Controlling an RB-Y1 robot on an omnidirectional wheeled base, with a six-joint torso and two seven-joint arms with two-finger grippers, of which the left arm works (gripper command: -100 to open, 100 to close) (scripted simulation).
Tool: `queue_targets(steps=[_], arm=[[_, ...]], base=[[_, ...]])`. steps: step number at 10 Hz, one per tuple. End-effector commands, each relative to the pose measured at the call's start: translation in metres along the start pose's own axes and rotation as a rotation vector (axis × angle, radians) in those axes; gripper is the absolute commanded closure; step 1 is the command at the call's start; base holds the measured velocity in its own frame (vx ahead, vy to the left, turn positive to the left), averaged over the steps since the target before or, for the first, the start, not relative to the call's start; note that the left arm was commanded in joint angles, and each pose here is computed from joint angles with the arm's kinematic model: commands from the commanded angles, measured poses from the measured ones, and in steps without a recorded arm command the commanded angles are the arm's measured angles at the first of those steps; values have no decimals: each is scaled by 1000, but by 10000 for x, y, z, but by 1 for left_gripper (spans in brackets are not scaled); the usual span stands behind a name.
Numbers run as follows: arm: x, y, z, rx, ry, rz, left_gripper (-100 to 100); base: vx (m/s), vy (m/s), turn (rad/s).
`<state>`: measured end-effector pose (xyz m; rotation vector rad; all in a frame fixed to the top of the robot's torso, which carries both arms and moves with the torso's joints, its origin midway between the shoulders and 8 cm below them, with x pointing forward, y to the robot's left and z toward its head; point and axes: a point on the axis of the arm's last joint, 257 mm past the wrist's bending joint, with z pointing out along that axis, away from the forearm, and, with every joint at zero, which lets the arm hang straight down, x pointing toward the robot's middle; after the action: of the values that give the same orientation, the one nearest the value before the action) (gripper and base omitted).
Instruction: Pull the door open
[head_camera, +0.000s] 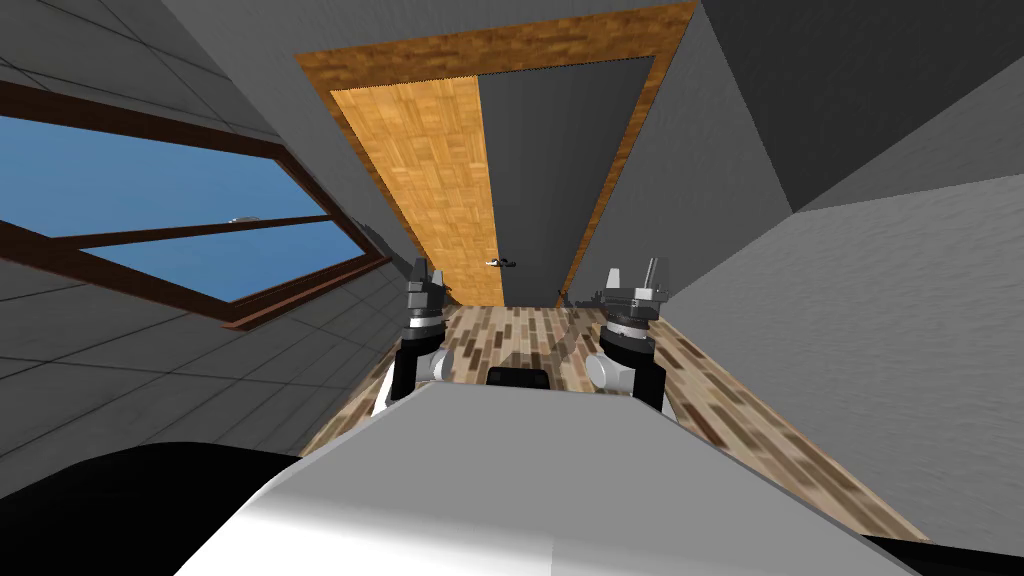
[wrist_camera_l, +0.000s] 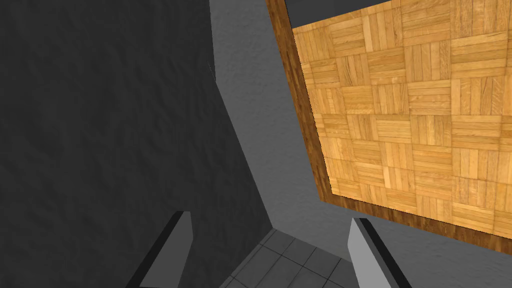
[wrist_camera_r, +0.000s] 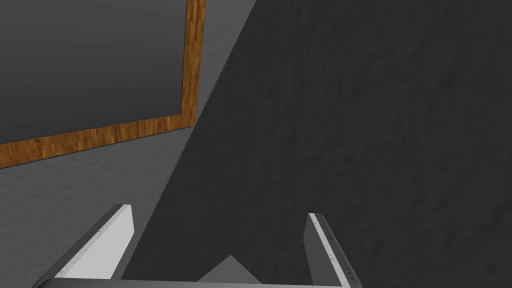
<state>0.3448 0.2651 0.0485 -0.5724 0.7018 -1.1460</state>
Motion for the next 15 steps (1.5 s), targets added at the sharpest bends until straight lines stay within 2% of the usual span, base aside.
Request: queue_targets(steps=[1,6,15], arm=[[32,137,-28,-18,10,-7,-100],[91,431,-98,-59,29,-23,-100],[183,1166,-335,-166,61,-63,-100]], base=[[62,3,-34],[109,9,-29],[102,7,-33]])
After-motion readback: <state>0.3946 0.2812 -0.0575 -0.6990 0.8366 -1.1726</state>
